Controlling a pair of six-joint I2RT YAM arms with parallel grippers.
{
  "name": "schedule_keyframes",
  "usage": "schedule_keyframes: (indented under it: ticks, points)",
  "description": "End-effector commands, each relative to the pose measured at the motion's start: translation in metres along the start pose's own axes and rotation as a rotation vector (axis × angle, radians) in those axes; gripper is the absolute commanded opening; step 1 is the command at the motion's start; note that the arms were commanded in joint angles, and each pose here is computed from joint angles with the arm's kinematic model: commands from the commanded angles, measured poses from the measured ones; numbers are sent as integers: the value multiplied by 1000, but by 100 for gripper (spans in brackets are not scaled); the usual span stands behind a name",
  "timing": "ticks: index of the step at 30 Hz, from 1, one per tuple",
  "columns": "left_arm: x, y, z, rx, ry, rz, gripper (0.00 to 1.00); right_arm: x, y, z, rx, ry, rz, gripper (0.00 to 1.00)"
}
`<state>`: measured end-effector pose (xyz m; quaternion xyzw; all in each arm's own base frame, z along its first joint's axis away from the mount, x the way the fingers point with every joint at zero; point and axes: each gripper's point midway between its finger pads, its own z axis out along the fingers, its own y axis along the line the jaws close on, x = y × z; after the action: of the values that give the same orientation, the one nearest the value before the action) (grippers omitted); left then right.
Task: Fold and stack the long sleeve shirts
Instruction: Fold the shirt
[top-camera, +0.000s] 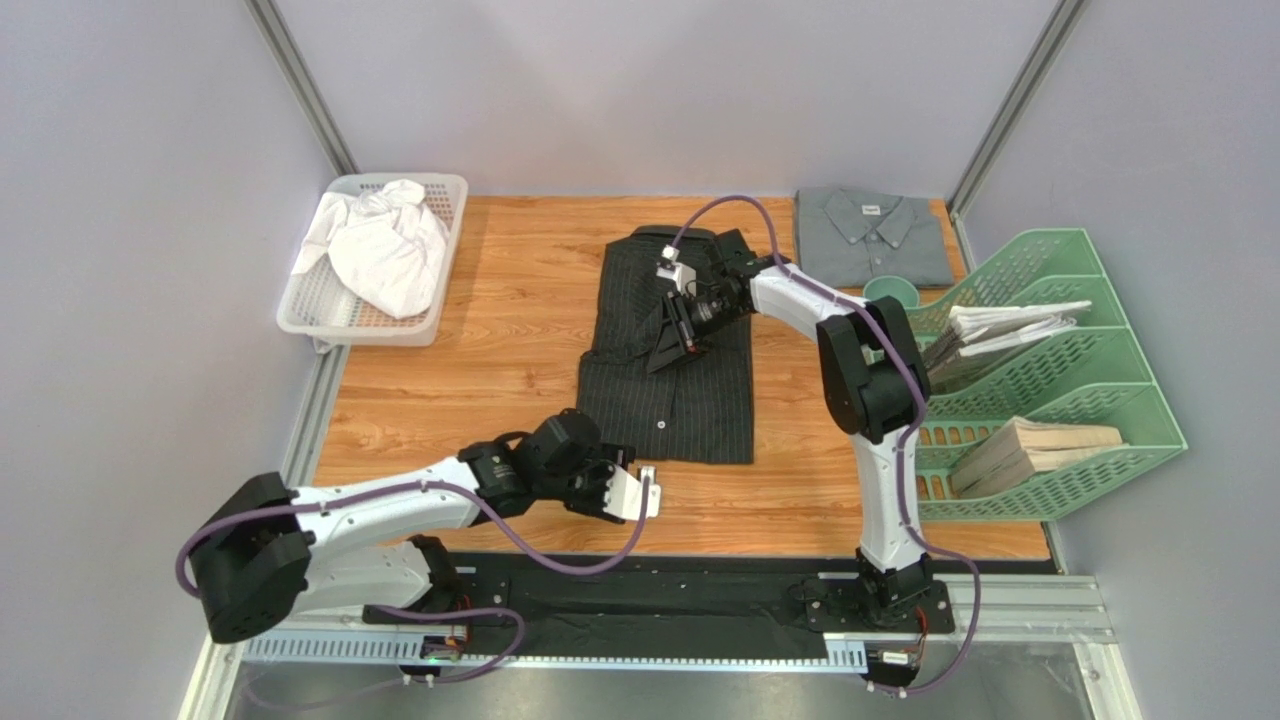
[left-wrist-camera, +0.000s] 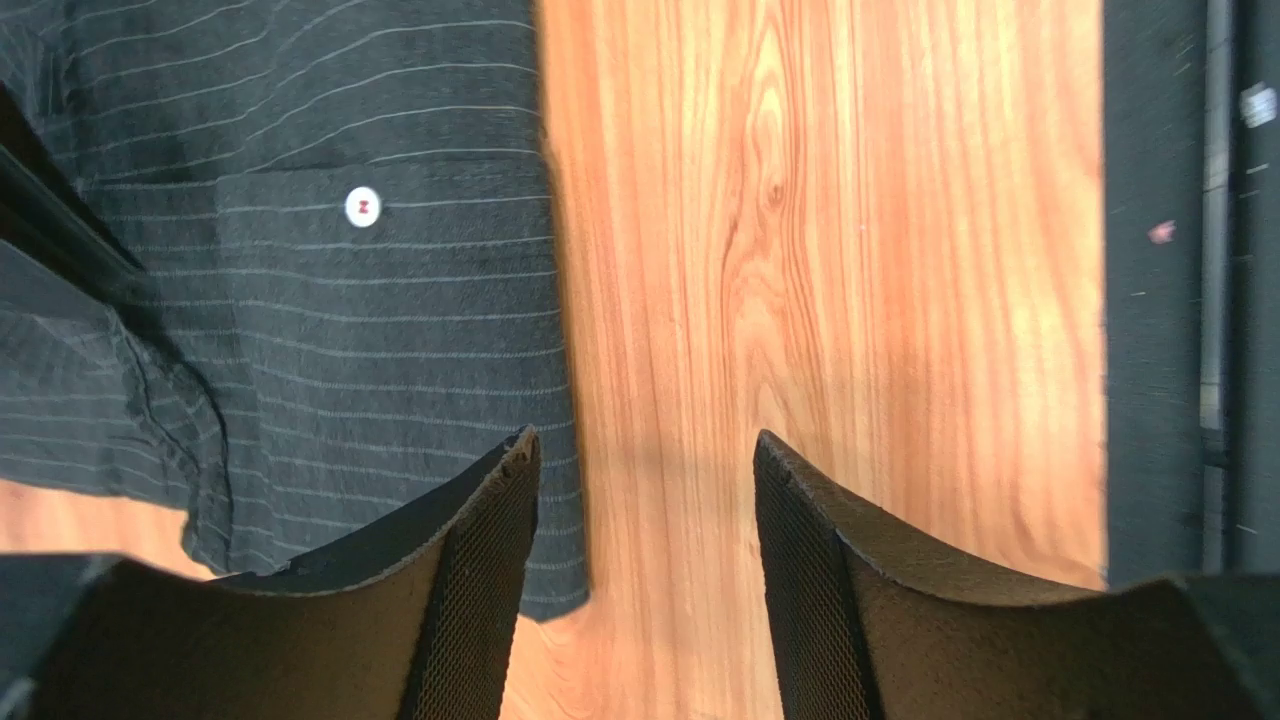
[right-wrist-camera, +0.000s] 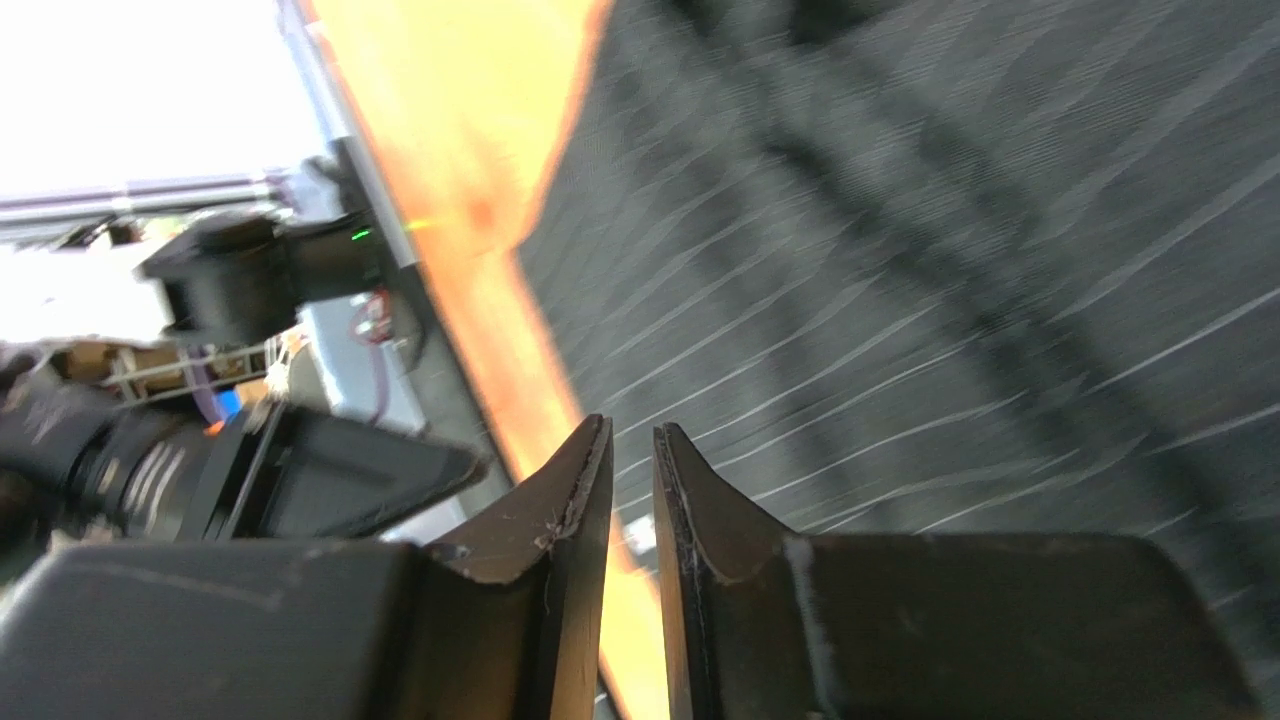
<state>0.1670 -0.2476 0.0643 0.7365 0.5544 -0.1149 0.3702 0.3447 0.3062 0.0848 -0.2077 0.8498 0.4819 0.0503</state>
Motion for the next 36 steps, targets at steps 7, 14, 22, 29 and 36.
schedule_keyframes:
  ticks: [7, 14, 22, 29, 36]
  points:
    - [-11, 33, 47, -242, 41, 266, 55, -8, -56, 20, 85, 7, -16, 18]
    - [2, 40, 74, -222, 151, 330, 46, 13, -69, 27, 90, 47, 25, 17]
    - [-6, 35, 61, -151, 157, 259, 0, 27, -57, 31, 73, 75, 9, 16]
    - [-44, -2, 1, 93, 75, 89, 0, 38, -6, 21, 16, 112, -95, 20]
    - [-72, -33, -41, 305, 16, 9, 0, 7, 23, -18, 56, 109, -208, 33]
